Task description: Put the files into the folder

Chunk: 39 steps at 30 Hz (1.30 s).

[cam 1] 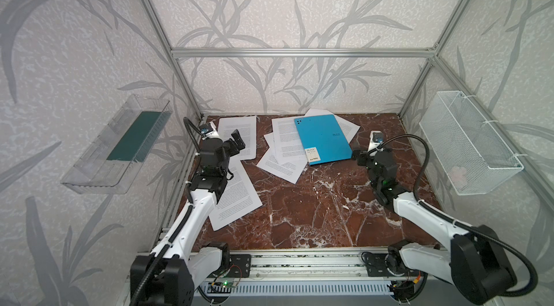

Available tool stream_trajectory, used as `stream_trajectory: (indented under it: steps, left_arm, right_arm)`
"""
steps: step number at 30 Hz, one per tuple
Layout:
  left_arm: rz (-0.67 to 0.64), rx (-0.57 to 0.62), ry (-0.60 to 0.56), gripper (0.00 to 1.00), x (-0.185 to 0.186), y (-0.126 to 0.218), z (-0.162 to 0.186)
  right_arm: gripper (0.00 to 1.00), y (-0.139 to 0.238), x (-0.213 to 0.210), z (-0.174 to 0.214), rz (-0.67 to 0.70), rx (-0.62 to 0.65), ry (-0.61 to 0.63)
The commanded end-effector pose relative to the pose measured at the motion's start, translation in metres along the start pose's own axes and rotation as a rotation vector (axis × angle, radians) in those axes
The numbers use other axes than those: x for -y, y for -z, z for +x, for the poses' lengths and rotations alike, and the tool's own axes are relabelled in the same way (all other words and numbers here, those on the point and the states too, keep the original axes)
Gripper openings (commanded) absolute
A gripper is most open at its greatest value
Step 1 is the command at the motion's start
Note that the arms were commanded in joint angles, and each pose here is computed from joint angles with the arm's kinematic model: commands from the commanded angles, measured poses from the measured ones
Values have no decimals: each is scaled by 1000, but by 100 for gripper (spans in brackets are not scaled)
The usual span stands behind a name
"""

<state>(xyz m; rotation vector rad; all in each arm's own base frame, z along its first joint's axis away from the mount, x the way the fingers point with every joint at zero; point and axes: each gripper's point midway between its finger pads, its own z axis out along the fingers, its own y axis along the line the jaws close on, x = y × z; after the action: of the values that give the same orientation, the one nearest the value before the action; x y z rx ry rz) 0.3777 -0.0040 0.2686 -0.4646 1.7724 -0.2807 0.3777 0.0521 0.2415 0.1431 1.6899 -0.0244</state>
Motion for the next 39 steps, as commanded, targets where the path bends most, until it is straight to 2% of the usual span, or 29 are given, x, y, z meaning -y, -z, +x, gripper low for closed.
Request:
stream_trajectory:
  steps: [1,4,6,7,9,11,15,19,20,24,28,30,34,39]
  left_arm:
    - [130,-388,308,99,18,21,80]
    - [331,-427,460,99,45,42,86]
    - [497,-403,552,99,65,59,78]
    - [528,-411,563,99,70,66,77]
    - [522,-469,523,99,74,85,77]
    - [518,-485,440,99,77,107,72]
    - [488,-514,285,99,70,146,74]
    - [464,-548,114,99,57,170,89]
    - [468,-544,113,99,56,173,90]
    - [679,-435,67,99,82,190,74]
    - [592,-331,21,99,68,174,67]
    - [545,-327,23,99,59,173,64]
    - [542,-281,23,99,57,178,60]
    - [533,-282,27,99,55,175,60]
  right_arm:
    - [99,17,18,31,27,-138,-240]
    - [99,28,7,25,-163,-61,-497]
    - [99,30,-2,37,-205,-165,-595]
    - [99,31,-9,43,-233,-212,-600]
    - [99,38,-26,55,-302,-284,-620]
    - [99,43,-38,65,-360,-280,-653]
    - [99,43,-56,90,-399,-344,-762]
    - [99,40,-81,107,-417,-377,-790]
    - [99,39,-88,109,-430,-372,-805]
    - [99,29,-107,129,-438,-401,-894]
    - [100,15,-118,148,-451,-419,-986]
    - [99,8,-123,159,-460,-418,-1022]
    - [91,-6,-134,179,-456,-469,-1109]
    - [86,-15,-140,186,-439,-469,-1123]
